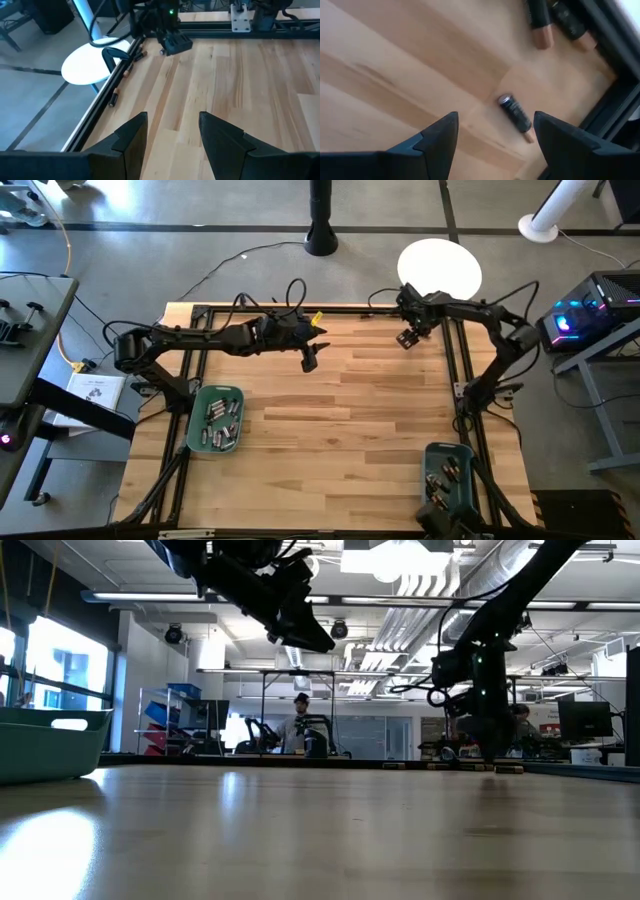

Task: Sort batteries
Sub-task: Put the black battery into the blue bin

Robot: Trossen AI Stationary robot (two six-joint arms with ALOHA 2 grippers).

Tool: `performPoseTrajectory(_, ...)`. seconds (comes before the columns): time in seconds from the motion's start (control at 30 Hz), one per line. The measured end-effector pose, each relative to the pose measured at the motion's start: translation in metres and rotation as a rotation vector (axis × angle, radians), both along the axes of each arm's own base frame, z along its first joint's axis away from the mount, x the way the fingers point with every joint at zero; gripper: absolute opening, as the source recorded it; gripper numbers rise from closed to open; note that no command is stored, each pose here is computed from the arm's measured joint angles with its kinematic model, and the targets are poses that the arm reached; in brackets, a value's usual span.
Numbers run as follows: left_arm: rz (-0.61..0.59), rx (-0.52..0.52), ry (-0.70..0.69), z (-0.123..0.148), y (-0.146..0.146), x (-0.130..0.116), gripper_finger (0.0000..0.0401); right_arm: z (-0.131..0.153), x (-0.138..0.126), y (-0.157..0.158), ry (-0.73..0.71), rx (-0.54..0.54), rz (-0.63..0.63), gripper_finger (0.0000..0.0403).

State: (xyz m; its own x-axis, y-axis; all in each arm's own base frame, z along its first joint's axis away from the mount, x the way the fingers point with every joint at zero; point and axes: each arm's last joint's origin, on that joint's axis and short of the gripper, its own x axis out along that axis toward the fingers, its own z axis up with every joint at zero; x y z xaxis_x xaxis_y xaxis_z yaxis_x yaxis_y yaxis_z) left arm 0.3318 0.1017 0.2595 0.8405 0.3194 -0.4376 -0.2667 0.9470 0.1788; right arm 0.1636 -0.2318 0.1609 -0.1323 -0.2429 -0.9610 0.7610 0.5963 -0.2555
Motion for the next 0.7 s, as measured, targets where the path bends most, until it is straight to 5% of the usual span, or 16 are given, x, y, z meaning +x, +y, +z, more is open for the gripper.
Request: performPoseTrajectory(0.7, -0.015, -0.055, 0.052, -0.006, -0.012, 0.0, 0.017, 0.011, -0.004, -0.005, 0.16, 0.006, 0.086, 0.0134)
